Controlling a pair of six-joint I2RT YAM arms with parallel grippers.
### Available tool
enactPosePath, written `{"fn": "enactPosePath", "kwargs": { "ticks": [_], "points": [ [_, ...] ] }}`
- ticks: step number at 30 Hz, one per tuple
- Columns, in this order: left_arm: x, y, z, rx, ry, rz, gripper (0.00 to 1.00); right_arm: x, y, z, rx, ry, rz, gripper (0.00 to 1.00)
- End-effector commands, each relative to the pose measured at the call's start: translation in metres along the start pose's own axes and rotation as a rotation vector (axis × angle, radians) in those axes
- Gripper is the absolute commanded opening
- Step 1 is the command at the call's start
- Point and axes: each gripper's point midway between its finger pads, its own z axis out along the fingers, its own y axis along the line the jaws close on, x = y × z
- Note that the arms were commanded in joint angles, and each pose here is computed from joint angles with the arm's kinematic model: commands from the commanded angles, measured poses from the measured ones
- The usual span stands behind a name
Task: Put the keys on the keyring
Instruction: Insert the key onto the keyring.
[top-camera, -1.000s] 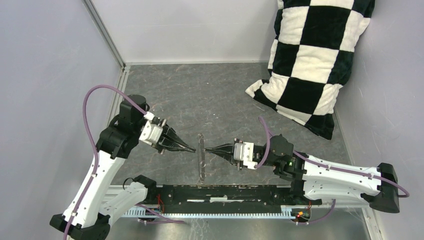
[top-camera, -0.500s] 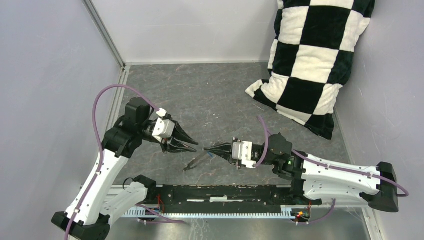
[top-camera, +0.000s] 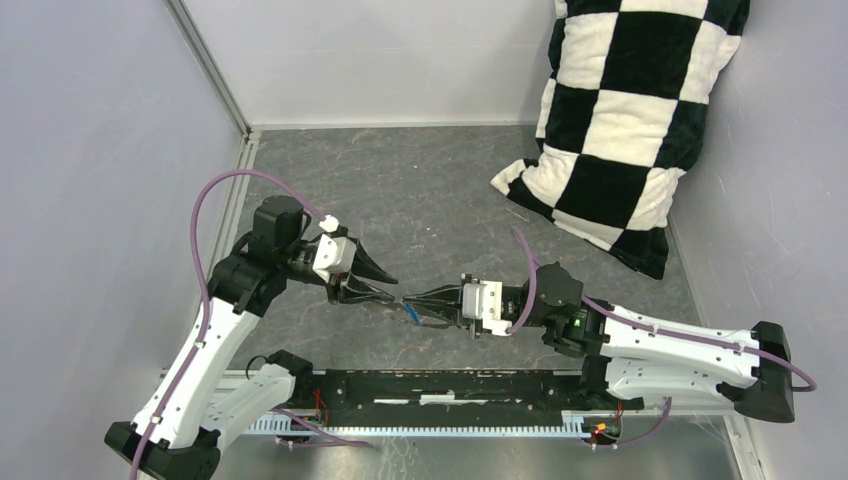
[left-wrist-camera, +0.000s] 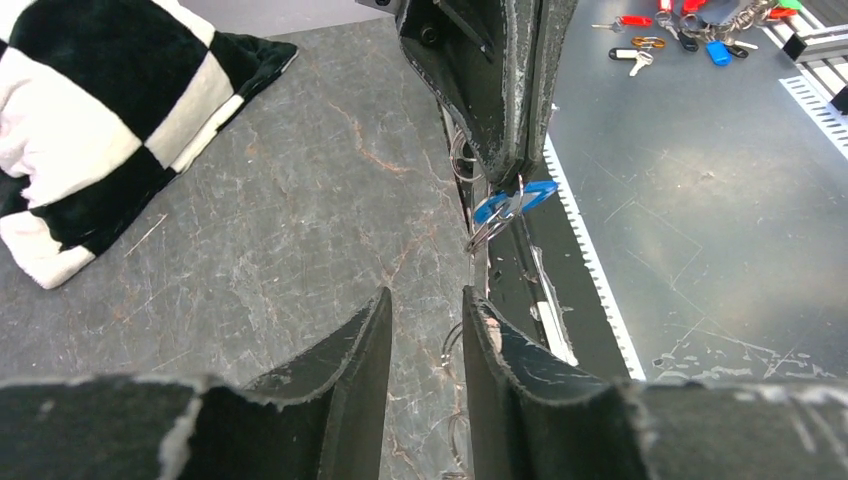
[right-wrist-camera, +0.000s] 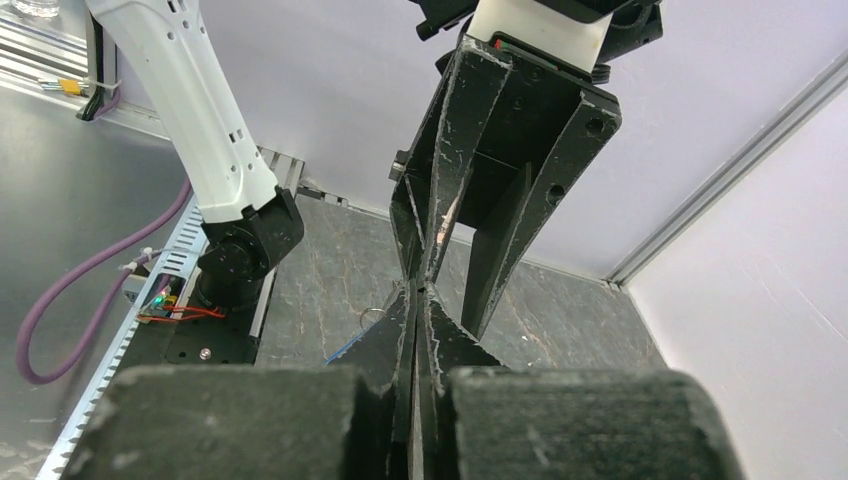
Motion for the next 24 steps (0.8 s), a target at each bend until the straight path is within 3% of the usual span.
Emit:
{"fn": "enactPosePath", "kwargs": {
  "ticks": [1, 13, 24],
  "points": [
    [-0.012, -0.006, 0.001, 0.037, -0.042, -0.001, 0.36, -0.038, -0.015, 0.006, 0.027, -0.103, -0.028, 0.01],
    [-0.025, -0.029, 0.001, 0.16, -0.121, -0.05, 0.35, -0.04, -0.016, 0.008, 0.022, -0.106, -0.03, 0.01],
    [-0.02, -0.023, 0.002, 0.122, -0.096, -0.052, 0.23, -0.043, -0.017, 0.008, 0.024, -0.115, -0.031, 0.01]
  ]
}}
